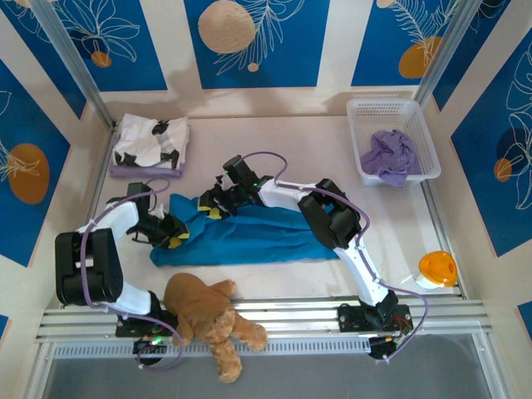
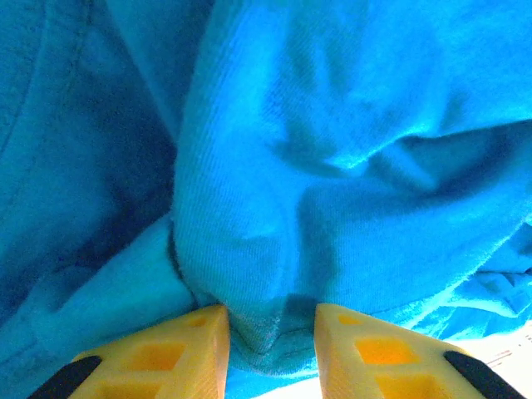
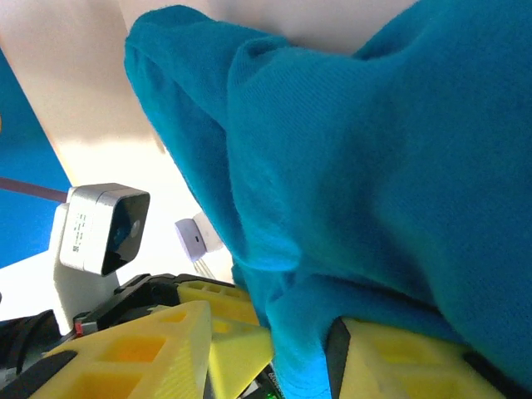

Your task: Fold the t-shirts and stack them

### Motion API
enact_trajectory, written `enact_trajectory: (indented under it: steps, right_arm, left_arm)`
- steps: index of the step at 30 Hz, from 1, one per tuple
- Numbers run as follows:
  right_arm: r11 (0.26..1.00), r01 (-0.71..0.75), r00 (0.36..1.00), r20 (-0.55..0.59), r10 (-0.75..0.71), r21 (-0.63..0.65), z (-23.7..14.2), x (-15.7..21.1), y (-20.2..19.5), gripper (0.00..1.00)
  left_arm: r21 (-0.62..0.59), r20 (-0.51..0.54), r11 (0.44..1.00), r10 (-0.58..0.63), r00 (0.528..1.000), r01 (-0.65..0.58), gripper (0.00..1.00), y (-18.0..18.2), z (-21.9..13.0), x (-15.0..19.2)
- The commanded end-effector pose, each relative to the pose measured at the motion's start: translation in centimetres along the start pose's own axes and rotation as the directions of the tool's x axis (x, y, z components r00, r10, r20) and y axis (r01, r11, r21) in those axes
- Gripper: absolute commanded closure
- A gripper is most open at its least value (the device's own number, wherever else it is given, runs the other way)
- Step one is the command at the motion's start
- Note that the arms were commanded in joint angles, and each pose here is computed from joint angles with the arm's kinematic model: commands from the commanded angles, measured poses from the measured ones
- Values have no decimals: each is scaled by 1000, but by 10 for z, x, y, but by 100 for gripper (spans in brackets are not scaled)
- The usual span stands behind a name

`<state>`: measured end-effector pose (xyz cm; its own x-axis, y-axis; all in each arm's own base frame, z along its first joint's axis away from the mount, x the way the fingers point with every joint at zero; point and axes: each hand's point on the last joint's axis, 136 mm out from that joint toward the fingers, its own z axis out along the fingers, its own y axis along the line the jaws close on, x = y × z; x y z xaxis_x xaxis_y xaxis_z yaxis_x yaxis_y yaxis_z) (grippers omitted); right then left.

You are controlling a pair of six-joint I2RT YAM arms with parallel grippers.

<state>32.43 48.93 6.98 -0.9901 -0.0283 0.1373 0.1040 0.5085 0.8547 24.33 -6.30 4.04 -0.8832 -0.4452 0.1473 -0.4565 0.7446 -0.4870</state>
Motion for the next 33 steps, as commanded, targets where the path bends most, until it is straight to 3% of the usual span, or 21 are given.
enact_trajectory:
  steps: [1,7,13,19,29,33]
  right_arm:
    - [999,7,1000,-14,-8,-34,-8,2,14,58]
    - [999,4,1000,-13,-5,-34,-8,1,13,58]
    - [999,5,1000,-14,-5,-35,-9,2,14,58]
    - [999,13,1000,-17,-13,-43,-12,4,19,58]
    - [1000,19,999,36,-18,-18,-28,1,22,57]
    - [993,84,993,72,-90,80,-39,6,17,57]
  left_arm:
    - [3,-31,1000,-9,999,9,67,2,7,8]
    - [-35,-22,999,5,1000,-5,66,9,8,8]
    - [-15,-30,1000,-1,1000,0,85,5,14,5]
    - [-4,16,1000,30,999,-30,100,-12,-6,-6]
    - [50,100,995,76,992,-81,100,-62,-40,-59]
    - [51,88,995,76,993,-81,100,-72,-38,-81]
